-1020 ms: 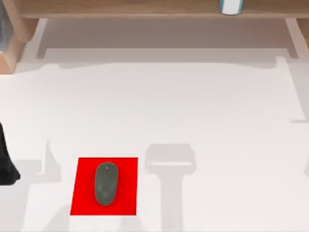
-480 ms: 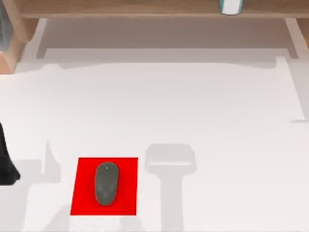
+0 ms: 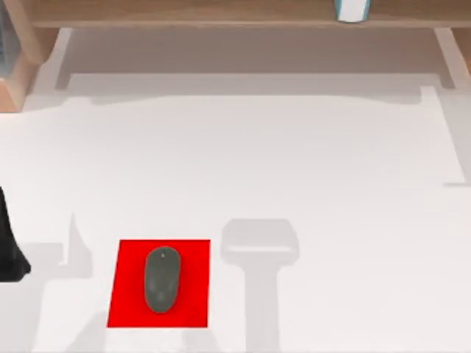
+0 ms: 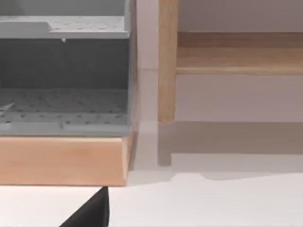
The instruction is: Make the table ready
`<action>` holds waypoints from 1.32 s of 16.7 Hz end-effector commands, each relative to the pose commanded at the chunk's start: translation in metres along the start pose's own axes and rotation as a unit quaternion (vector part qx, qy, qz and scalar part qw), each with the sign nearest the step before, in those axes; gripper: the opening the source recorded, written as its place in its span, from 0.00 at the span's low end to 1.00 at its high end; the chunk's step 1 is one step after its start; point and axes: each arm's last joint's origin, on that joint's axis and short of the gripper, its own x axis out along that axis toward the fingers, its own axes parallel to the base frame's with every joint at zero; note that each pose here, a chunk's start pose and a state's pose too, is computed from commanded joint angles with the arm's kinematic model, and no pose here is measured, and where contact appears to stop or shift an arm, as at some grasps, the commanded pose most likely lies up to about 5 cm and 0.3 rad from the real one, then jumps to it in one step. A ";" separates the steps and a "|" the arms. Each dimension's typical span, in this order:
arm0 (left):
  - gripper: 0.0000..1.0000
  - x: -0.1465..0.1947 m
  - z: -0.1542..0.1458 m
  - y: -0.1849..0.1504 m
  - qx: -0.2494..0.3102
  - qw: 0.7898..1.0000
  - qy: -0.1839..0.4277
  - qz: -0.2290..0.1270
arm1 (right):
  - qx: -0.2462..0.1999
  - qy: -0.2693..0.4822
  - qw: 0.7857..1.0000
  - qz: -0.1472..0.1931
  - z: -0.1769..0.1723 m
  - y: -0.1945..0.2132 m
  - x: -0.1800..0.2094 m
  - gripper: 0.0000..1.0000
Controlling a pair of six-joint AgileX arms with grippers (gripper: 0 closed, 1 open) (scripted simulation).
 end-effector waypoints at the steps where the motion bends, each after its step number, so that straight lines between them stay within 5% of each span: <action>1: 1.00 0.000 0.000 0.000 0.000 1.000 0.000 0.000 | 0.000 0.000 1.000 0.000 0.000 0.000 0.001 1.00; 4: 1.00 0.000 0.000 0.000 0.000 1.000 0.000 0.000 | 0.000 0.000 1.000 0.000 0.000 0.000 0.001 1.00; 17: 1.00 0.000 0.000 0.000 0.000 1.000 0.000 0.000 | 0.000 0.000 1.000 0.000 0.000 0.000 0.001 0.02; 22: 1.00 0.000 0.000 0.000 0.000 1.000 0.000 0.000 | 0.000 0.000 1.000 0.000 0.000 0.000 0.001 0.00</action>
